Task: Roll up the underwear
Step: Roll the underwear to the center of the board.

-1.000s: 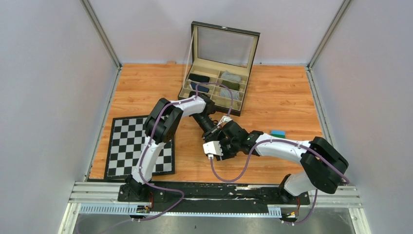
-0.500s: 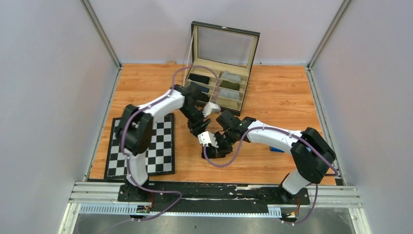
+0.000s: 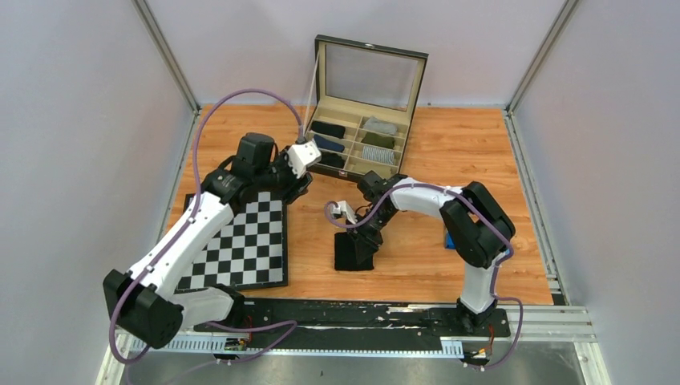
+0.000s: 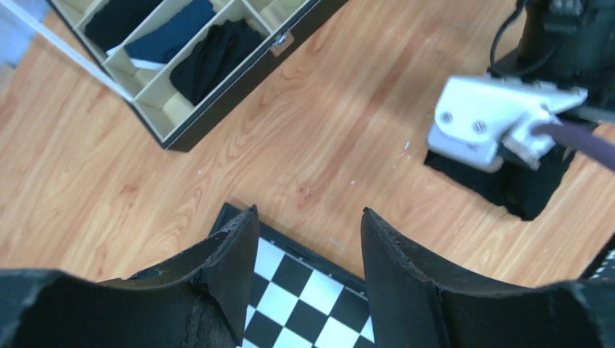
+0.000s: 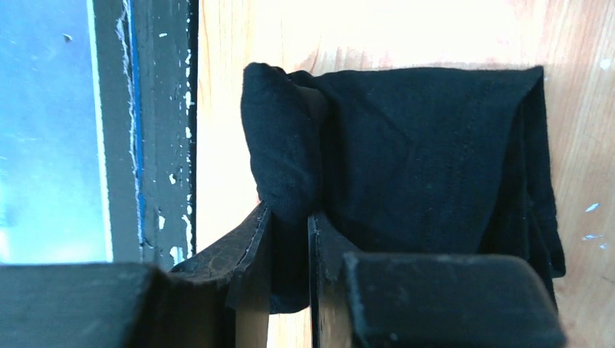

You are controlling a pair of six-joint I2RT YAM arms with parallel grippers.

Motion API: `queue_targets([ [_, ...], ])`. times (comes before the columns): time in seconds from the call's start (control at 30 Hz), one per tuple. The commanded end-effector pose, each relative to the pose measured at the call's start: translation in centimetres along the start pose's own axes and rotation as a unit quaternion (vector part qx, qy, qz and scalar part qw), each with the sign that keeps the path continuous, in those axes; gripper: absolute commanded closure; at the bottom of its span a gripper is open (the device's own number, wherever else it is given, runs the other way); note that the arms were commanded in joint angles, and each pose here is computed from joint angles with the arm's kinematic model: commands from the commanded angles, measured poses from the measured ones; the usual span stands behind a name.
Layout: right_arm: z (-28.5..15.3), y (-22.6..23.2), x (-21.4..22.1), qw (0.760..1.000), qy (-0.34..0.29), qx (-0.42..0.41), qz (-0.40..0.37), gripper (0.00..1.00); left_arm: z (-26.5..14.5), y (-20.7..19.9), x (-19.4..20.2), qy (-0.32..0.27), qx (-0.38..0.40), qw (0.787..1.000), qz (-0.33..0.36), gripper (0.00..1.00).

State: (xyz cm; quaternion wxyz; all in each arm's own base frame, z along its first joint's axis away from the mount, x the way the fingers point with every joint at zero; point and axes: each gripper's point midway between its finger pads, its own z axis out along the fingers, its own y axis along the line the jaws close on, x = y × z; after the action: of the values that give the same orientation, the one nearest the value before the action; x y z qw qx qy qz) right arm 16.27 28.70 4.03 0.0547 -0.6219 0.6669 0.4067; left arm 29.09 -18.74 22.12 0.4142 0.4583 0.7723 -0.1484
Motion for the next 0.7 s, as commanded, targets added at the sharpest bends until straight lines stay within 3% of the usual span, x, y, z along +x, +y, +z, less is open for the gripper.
queue_targets([
  [0.0, 0.5, -0.6, 0.6, 0.997, -0.003, -0.034, 0.066, 1.0, -0.8, -0.4, 0.8, -0.022, -0.031, 0.997, 0.069, 0.4],
  [0.17, 1.2, -3.1, 1.9, 0.991, 0.02, -0.039, 0.127, 1.0, 0.8, -5.8, 2.0, 0.002, 0.044, 0.98, 0.192, 0.39],
  [0.37, 1.6, -4.7, 2.1, 0.978, 0.019, -0.078, 0.193, 1.0, 3.7, -14.1, 3.2, 0.023, 0.176, 0.925, 0.337, 0.38],
  [0.47, 1.7, -5.0, 2.3, 0.973, 0.014, -0.091, 0.214, 1.0, 5.3, -16.7, 4.1, 0.024, 0.206, 0.907, 0.366, 0.36],
  [0.67, 1.8, -5.1, 2.4, 0.97, 0.011, -0.097, 0.223, 1.0, 8.0, -19.9, 6.6, 0.041, 0.235, 0.896, 0.375, 0.35],
])
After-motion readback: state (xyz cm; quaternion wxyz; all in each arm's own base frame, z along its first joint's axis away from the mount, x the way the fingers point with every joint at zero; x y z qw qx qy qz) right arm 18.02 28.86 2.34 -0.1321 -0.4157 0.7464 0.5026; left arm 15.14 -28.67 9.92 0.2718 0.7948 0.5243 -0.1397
